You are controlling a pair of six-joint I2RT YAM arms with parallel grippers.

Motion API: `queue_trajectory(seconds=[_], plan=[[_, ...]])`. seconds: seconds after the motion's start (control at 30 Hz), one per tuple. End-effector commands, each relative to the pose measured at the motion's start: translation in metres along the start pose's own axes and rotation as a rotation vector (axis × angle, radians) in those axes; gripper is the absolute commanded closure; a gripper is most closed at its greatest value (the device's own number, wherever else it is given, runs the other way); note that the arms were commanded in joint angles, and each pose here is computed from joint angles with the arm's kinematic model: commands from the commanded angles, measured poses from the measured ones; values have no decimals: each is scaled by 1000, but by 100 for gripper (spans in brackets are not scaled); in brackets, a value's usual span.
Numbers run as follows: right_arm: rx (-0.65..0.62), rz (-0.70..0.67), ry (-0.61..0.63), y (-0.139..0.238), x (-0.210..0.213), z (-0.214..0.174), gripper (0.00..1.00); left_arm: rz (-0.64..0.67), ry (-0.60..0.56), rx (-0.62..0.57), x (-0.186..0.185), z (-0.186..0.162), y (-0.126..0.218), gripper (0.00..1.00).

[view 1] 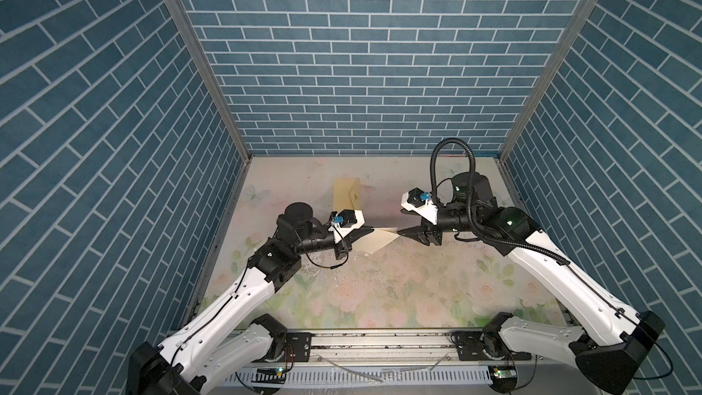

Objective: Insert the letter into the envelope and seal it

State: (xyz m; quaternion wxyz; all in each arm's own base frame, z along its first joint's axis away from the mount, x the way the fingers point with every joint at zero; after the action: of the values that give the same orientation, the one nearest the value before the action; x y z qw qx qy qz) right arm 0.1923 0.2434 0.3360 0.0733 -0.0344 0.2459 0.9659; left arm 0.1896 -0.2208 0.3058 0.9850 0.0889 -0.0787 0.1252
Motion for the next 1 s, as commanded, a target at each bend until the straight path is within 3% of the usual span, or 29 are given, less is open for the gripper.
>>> queue_trajectory(seconds=[0.0,0.97], plan=[[-52,102,-22,-3,6,18,40,-7,-4,9,-2,-3,-2,100],[6,199,34,-48,12,17,70,-19,-3,-10,0,-2,-7,100]])
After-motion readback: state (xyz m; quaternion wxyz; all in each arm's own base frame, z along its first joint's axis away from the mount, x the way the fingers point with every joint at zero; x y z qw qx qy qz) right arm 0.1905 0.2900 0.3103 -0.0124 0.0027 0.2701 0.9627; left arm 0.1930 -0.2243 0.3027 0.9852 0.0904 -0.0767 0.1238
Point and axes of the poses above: each gripper's point midway between its finger pads, its own y axis back along the fingers, its own x axis along the line the jaws close on, z = x × y, the point moved 5 cm from there along y, back along the fingers, and after that the axes turned 1 degree about y, right-handed, at the moved point
